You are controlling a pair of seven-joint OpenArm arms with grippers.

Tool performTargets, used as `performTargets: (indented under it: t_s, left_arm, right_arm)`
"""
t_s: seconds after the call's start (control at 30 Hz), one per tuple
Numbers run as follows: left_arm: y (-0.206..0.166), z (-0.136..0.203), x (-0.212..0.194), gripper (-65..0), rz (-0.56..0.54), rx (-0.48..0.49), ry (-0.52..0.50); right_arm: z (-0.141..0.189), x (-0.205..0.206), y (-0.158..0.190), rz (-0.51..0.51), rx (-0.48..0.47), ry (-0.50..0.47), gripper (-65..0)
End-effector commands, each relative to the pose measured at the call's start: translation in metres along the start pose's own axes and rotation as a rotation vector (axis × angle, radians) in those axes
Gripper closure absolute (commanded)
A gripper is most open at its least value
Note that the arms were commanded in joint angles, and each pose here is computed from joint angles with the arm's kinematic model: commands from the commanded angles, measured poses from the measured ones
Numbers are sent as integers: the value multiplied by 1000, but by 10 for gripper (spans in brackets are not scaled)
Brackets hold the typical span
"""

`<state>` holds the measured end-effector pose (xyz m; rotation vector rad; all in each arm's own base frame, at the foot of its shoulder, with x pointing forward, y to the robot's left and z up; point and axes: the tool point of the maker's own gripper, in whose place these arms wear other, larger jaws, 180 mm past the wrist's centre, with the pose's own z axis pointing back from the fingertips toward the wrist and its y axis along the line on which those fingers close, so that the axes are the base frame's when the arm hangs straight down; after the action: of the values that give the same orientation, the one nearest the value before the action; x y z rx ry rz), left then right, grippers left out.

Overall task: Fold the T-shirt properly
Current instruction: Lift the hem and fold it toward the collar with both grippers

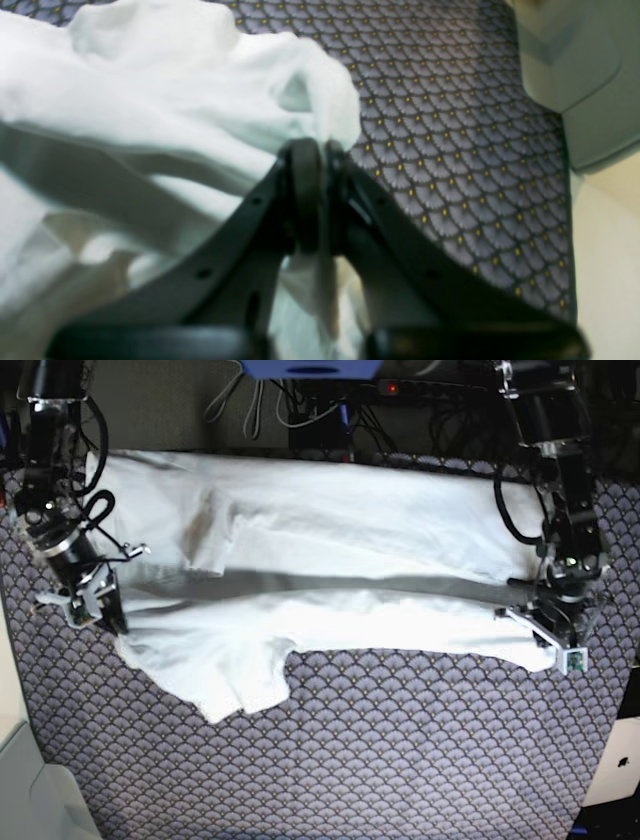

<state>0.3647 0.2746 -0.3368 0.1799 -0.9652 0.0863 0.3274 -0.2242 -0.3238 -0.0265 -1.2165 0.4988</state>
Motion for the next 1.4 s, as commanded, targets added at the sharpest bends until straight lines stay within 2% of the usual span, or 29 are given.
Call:
performTargets:
  t_s: [0.0, 0.23, 0.37, 0.53, 0.6, 0.83, 1.3, 1.37]
  left_arm:
    - [9, 7, 18, -5, -1, 21, -60]
    - [13, 28, -1, -5, -7, 35, -52]
    - [19, 33, -13, -5, -15, 48, -28]
    - [33, 40, -14, -5, -6, 81, -34]
    - [34, 42, -11, -5, -7, 84, -40]
    - [34, 46, -30, -5, -20, 81, 1]
    - [34, 49, -58, -9, -31, 78, 66]
    - [34, 50, -67, -10, -31, 78, 108]
  right_arm:
    - [5, 15, -8, 17, -16, -50, 0]
    - [26, -9, 12, 18, 23, 10, 0]
    - [38, -18, 5, 13, 0, 34, 0]
    - [50, -11, -6, -42, 29, -6, 0]
    - [55, -12, -14, -50, 3, -5, 0]
    - [76, -39, 2, -65, 32, 69, 0]
    - [89, -62, 16, -93, 56, 136, 0]
    - [90, -62, 16, -93, 56, 137, 0]
